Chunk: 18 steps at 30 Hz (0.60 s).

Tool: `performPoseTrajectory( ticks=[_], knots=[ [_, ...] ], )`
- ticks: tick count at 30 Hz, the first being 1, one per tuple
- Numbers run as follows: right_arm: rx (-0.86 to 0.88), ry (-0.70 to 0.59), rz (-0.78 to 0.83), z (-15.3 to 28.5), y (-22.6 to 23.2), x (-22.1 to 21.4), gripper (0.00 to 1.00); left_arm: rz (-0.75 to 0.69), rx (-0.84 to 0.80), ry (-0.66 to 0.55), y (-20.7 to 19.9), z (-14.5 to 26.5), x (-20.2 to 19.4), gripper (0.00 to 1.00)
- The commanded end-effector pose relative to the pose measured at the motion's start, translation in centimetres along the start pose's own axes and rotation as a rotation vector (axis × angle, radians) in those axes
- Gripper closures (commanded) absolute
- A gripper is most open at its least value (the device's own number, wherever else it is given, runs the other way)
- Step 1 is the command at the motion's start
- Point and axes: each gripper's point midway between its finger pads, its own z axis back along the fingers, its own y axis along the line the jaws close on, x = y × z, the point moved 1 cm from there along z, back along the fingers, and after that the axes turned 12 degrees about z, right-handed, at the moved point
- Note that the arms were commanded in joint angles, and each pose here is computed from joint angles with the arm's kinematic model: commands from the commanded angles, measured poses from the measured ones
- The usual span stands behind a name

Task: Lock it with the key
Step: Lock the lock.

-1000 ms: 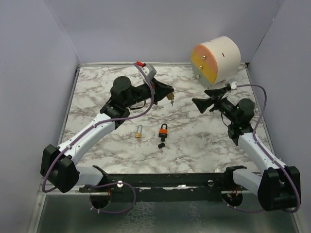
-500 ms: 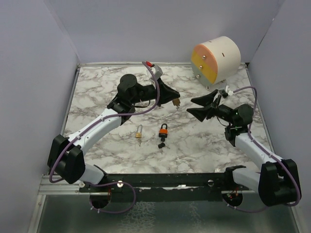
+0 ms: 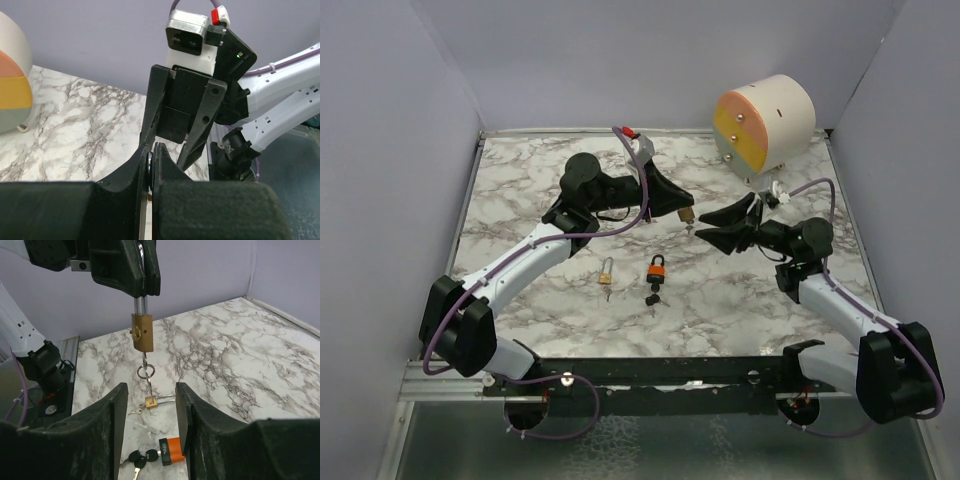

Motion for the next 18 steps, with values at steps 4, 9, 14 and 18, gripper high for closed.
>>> performPoseTrajectory(
  ticks=[4, 9, 14, 18],
  knots=[
    [0.056, -0.024, 0.034, -1.2, 0.5, 0.8, 0.61, -0.028, -0.100, 0.007, -1.5, -0.3, 0.7, 1.00],
    [0.060, -0.035, 0.043, -1.6, 0.5, 1.3, 0.60, -0.019, -0.103, 0.014, -1.4, -0.3, 0.4, 1.00],
    [0.067, -0.042, 0.046, -2.2, 0.6, 1.7, 0.60, -0.017, -0.098, 0.012, -1.3, -0.3, 0.3, 1.00],
    [0.069, -0.032, 0.041, -2.9, 0.6, 1.3, 0.60, -0.017, -0.100, 0.013, -1.4, -0.5, 0.3, 1.00]
  ],
)
